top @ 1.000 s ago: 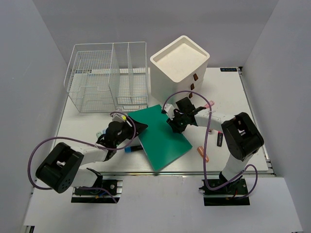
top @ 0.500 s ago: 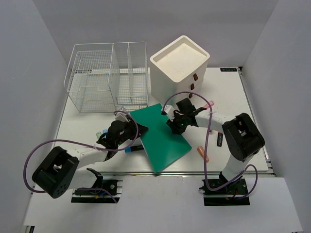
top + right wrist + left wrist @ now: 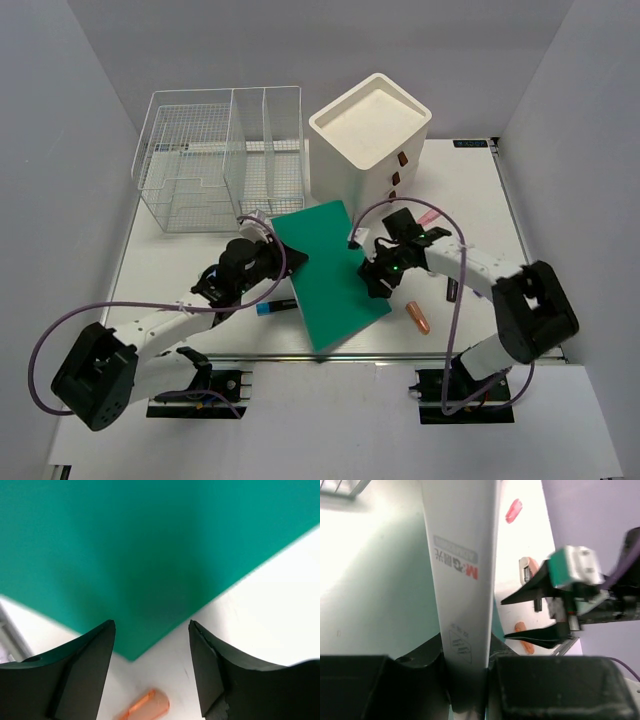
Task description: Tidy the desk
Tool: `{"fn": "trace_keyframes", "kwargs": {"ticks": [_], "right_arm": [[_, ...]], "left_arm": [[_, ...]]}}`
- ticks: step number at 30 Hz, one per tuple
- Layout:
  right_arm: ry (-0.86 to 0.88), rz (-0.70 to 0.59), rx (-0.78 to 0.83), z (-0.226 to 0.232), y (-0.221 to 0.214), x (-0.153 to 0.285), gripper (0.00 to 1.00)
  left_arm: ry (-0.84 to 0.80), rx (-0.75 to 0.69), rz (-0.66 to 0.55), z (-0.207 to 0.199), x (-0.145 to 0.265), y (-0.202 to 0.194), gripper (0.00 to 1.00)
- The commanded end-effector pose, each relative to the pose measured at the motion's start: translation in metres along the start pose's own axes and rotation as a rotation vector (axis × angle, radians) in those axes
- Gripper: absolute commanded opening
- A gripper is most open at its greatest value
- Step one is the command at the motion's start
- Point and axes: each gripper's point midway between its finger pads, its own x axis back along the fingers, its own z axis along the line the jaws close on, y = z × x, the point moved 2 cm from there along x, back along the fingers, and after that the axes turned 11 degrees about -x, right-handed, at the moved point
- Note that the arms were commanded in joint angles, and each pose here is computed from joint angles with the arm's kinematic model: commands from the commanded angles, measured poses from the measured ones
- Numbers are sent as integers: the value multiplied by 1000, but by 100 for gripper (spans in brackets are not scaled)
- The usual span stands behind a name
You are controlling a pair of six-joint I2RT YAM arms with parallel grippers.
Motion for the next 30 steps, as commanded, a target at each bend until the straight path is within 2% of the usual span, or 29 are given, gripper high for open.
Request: {"fn": "trace_keyframes", "kwargs": {"ticks": [1, 7, 13, 16, 17, 19, 20, 22, 30], "right_arm": [[64, -98, 57, 15, 12, 31, 67], [80, -285, 198, 27, 36, 80, 67], [100, -436, 239, 41, 52, 121, 60], [89, -481, 242, 41, 58, 134, 51], [86, -491, 242, 41, 60, 137, 43], [95, -503, 234, 40, 61, 139, 34], [96, -507, 225, 38, 61, 141, 23], [113, -517, 214, 37, 63, 143, 14], [119, -557, 184, 33, 64, 151, 12]], "left_arm": [[-45, -64, -66, -23, 4, 30, 0], [-33, -95, -65, -42, 14, 51, 0], [52, -149, -66, -48, 38, 77, 0], [61, -193, -52, -57, 55, 88, 0], [56, -199, -63, -61, 62, 93, 0], [63, -214, -61, -67, 73, 100, 0], [74, -220, -57, -66, 78, 102, 0], [67, -238, -89, -72, 89, 113, 0], [6, -329, -221, -106, 108, 161, 0]]}}
